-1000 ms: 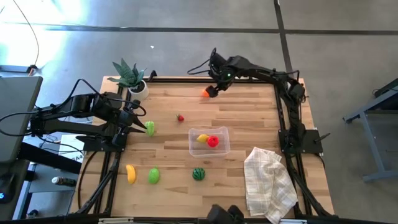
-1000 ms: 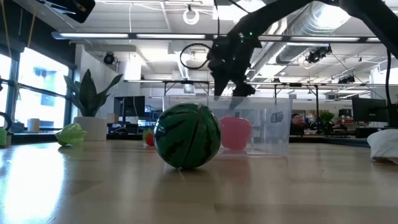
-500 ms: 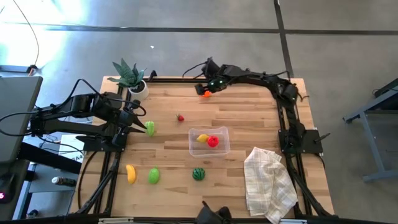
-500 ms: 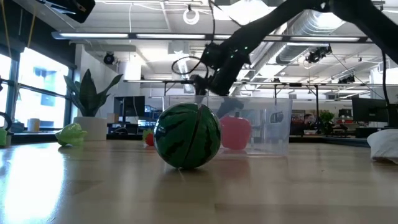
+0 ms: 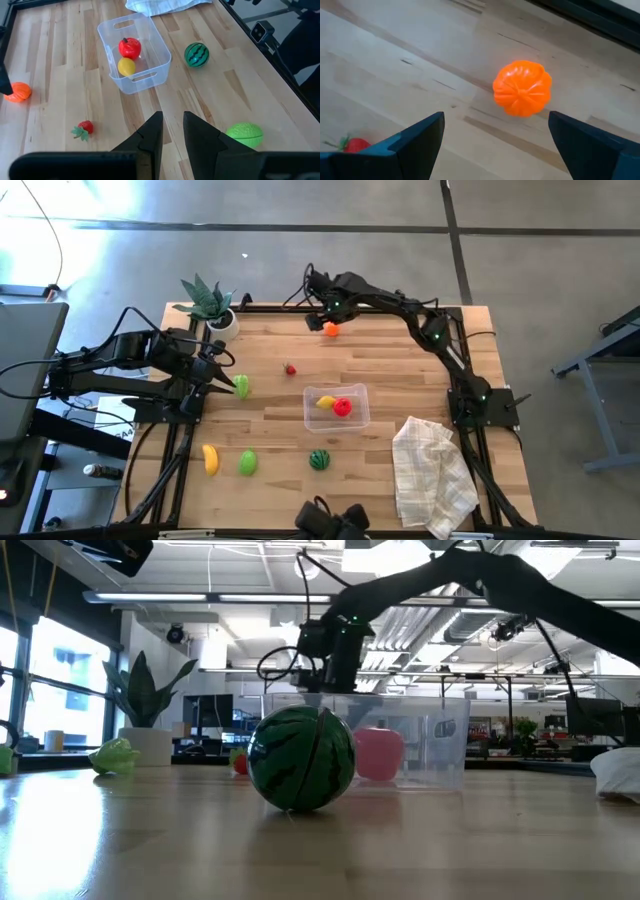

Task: Pick and placing Produce into tupperware
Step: Put the orange pumpkin into the transparent bin

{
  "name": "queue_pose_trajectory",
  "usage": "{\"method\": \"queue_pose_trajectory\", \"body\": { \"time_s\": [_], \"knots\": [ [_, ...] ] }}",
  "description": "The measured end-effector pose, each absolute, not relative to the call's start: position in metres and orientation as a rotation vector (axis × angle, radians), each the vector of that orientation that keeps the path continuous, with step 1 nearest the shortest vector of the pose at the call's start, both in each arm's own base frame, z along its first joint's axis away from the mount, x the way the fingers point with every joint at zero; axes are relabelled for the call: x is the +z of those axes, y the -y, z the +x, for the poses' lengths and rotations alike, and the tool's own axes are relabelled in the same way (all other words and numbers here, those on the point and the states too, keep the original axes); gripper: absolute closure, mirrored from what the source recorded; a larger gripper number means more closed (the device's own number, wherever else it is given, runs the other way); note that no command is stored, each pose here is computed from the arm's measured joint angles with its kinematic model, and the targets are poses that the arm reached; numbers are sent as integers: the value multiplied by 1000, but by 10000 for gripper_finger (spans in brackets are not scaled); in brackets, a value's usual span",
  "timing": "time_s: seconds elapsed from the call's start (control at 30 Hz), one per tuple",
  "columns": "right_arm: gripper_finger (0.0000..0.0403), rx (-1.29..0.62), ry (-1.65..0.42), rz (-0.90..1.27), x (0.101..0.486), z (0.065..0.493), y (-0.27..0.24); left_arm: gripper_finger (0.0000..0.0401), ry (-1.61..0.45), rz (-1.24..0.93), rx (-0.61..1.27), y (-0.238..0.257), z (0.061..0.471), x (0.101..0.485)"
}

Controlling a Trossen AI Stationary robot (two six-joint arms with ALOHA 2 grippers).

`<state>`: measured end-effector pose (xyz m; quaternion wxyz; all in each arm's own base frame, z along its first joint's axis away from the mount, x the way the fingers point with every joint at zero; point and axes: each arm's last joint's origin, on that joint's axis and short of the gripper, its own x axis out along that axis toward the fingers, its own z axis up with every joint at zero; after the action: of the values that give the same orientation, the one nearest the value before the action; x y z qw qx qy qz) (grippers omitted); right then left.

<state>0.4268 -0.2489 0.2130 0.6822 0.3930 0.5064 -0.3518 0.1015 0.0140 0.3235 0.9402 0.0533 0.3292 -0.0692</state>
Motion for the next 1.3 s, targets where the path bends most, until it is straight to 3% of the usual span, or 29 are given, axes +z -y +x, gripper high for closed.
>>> {"method": "queue_pose_trajectory", "body": {
  "time_s": [0.37,1.3],
  "knots": [
    [54,-821,-1234,923,187,419,257,334,-672,109,-141,-14,101,323],
    [54,-796,-1178,1009,162,423,274,334,-672,109,-142,-14,102,323]
  ]
}}
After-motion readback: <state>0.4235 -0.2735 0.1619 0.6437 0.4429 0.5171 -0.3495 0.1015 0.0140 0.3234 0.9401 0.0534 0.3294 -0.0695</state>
